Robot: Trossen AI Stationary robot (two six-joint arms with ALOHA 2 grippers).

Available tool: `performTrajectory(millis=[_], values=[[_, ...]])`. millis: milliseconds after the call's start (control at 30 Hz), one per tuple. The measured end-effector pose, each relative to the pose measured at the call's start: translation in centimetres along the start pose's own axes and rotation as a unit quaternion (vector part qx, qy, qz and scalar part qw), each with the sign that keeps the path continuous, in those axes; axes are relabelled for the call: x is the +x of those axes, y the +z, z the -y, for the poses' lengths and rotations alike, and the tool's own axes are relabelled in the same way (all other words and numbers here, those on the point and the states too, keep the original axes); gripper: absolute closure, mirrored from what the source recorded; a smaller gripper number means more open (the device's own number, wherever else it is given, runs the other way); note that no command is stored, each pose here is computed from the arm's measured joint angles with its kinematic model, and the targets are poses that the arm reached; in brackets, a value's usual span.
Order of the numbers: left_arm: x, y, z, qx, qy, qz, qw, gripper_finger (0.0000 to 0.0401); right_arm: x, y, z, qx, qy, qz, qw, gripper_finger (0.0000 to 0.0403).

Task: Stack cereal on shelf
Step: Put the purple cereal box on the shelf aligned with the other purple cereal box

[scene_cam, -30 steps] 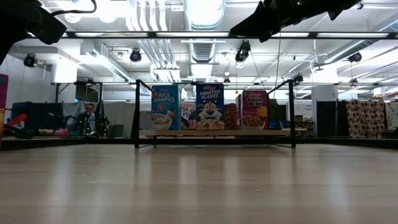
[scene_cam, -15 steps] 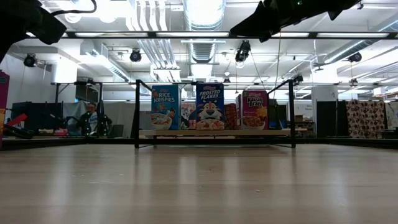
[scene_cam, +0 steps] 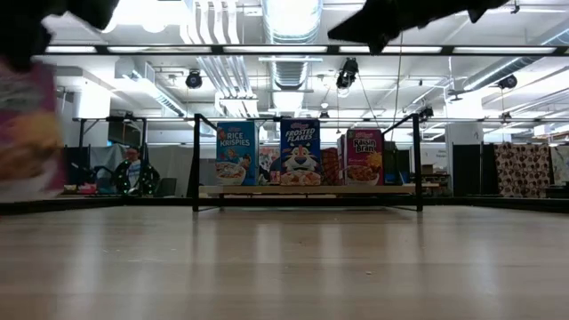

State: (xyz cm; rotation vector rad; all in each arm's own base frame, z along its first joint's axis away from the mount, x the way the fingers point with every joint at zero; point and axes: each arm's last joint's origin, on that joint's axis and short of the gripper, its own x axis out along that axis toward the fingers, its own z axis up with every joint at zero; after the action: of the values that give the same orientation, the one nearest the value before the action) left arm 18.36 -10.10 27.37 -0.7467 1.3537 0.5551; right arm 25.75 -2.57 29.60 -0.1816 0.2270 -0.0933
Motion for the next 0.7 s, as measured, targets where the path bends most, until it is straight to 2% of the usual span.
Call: performTrajectory(millis=[67,167,300,367,433,533,600,700], values=[[-0.6,0.3,0.7,0.035,-0.022,0.035,0.999,0.0246,-0.3,1.0,0.1,0.009,0.004,0.02,1.0,0.0394],[-1.5,0.9,1.9,0.105,-0.048,0.088,0.989,0.0246,-1.1,2.4,0.2,0.033,0.042,0.044,0.998,0.0394],[-1.8,1.7,3.6,0.206,-0.036,0.18,0.961,0.0246,-2.2,2.8,-0.3,0.028,0.124,0.042,0.991,0.0394],[-1.6,2.2,4.6,0.256,-0.019,0.223,0.941,0.0246,-2.7,2.7,-0.7,0.026,0.147,0.048,0.988,0.0394],[-1.4,2.7,5.6,0.308,0.009,0.269,0.912,0.0246,-3.1,2.3,-1.1,0.023,0.153,0.049,0.987,0.0394],[-1.1,3.7,7.4,0.373,0.065,0.359,0.853,0.0246,-3.4,1.6,-1.4,0.024,0.156,0.054,0.986,0.0394],[-1.1,4.5,8.4,0.405,0.096,0.392,0.82,0.0246,-3.7,1.3,-1.6,0.029,0.157,0.071,0.985,0.0394],[-1.1,6.0,9.4,0.429,0.113,0.408,0.798,0.0246,-4.2,0.7,-1.9,0.03,0.161,0.086,0.983,0.0394]])
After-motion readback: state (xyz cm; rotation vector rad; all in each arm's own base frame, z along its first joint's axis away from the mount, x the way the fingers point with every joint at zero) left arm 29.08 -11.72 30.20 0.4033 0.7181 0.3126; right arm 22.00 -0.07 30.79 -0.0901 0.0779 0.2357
